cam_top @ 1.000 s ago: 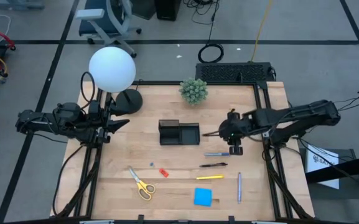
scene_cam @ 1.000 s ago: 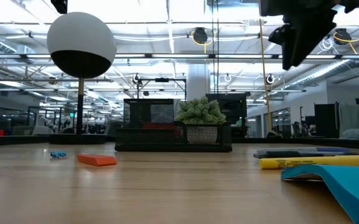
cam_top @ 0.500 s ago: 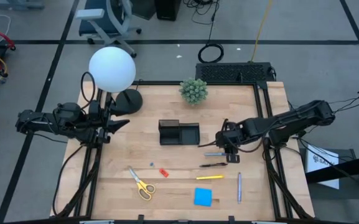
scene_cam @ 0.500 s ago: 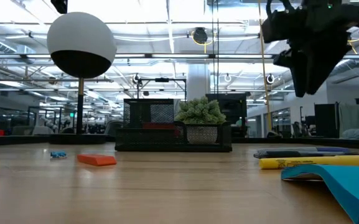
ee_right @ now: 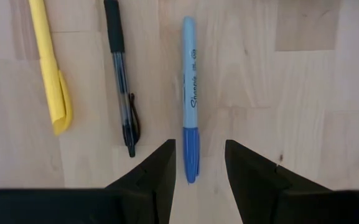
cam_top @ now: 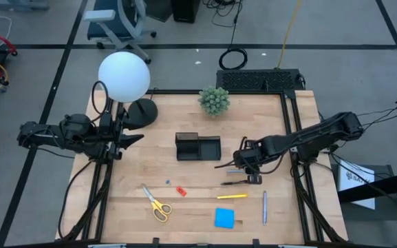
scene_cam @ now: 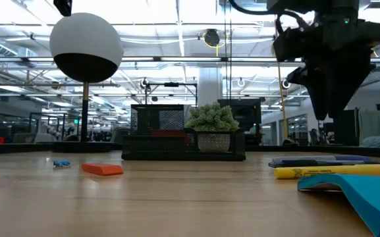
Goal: Pick and place office supplies into organizer
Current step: Put the marker pen into the desk organizer
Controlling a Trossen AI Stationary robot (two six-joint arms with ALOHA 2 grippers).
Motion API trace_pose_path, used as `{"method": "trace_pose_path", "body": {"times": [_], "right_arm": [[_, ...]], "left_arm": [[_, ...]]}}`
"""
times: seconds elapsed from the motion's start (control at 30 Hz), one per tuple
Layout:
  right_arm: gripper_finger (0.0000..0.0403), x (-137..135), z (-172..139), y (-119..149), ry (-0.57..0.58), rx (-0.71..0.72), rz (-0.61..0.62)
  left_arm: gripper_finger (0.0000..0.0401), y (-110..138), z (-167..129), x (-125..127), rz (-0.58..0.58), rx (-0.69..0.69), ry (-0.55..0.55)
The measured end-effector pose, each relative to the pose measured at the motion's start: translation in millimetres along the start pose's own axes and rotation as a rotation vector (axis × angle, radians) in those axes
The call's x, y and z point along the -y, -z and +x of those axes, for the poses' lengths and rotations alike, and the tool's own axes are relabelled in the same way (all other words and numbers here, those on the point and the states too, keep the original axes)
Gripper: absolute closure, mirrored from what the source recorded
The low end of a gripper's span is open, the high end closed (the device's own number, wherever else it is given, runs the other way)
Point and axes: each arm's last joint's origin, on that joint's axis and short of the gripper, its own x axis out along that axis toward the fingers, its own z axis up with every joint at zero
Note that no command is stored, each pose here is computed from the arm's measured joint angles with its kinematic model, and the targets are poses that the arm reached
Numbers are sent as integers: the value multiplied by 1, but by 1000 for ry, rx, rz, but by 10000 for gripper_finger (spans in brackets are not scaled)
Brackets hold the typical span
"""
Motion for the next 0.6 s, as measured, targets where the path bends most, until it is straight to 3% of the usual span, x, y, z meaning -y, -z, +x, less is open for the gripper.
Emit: {"method": "trace_pose_path", "body": {"times": [0.33, 0.6], "right_arm": [[273, -3, 19, -7, 0, -5, -32], [273, -1, 37, 5, -28, -7, -5]], "left_arm": [[210, 1, 0, 0, -1, -7, 0], [210, 1, 0, 0, -1, -8, 2]]}}
